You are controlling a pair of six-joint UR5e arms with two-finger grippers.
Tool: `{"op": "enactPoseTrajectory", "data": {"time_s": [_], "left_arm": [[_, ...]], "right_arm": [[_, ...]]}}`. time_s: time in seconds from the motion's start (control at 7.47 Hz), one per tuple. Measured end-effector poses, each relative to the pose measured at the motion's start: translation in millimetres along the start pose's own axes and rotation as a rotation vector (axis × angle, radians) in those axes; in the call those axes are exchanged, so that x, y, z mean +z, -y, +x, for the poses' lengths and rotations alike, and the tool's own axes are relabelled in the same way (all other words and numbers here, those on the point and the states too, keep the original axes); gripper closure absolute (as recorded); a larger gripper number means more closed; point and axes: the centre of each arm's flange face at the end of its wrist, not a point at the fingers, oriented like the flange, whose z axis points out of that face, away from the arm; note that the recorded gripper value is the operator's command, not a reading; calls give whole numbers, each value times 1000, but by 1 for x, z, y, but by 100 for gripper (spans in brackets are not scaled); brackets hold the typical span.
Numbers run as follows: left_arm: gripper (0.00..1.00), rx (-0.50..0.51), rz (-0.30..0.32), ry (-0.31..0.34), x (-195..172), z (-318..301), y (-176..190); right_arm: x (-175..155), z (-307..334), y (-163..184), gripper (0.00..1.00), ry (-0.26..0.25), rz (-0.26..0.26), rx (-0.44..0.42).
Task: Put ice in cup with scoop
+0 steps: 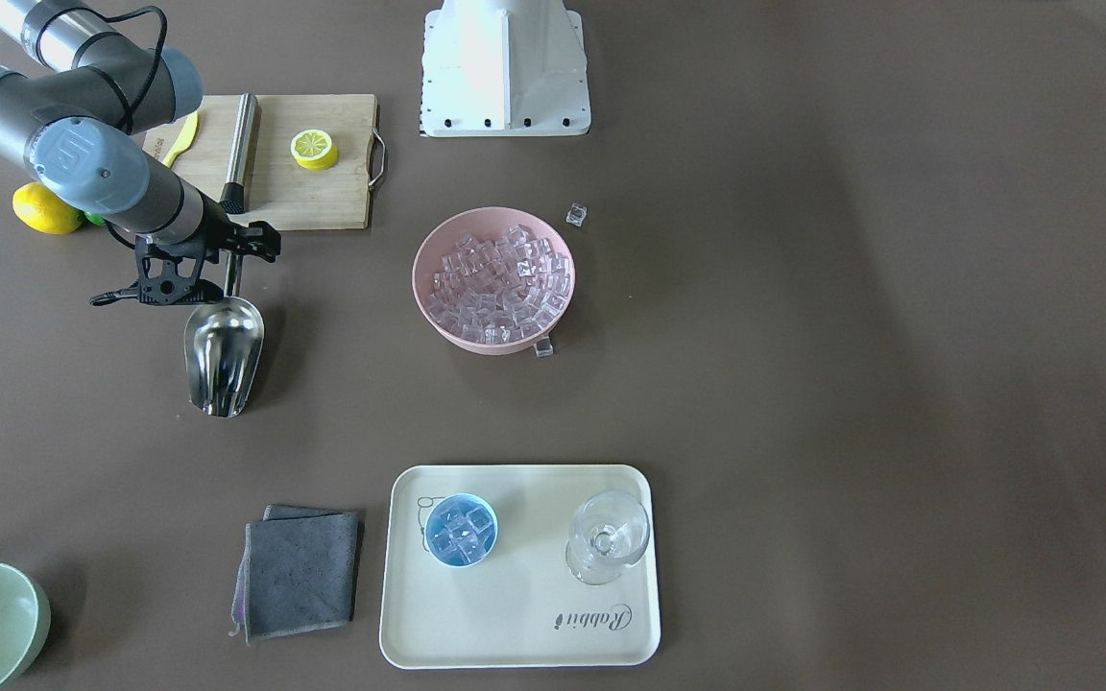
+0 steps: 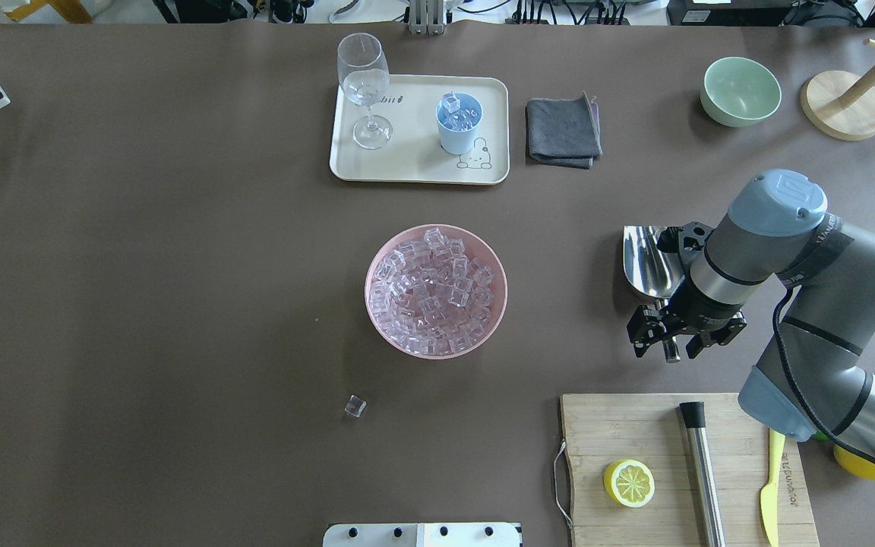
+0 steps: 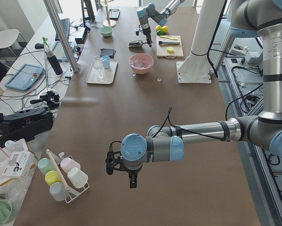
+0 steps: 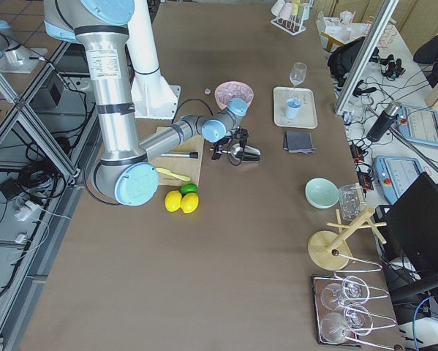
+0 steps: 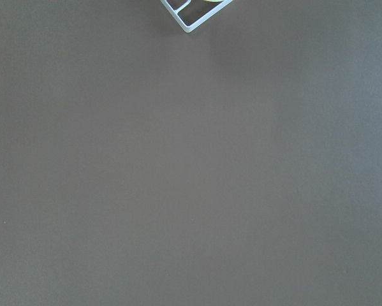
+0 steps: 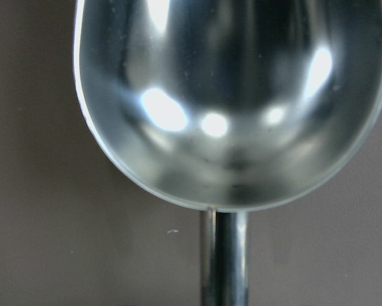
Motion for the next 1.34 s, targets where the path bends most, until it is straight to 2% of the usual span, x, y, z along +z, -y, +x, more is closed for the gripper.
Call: {"op": "enactPoseTrajectory", "data": {"time_s": [0.4, 0.67, 1.34], "left_arm": [[2, 1, 0, 0, 0, 0, 0], [2, 1, 0, 0, 0, 0, 0], [2, 3, -4, 0, 2, 1, 1]], "right_arm": [[-1, -1, -1, 1, 3, 1, -3], [-9, -4, -3, 1, 4, 22, -12], [-71, 5, 8, 1, -10, 219, -18]]}}
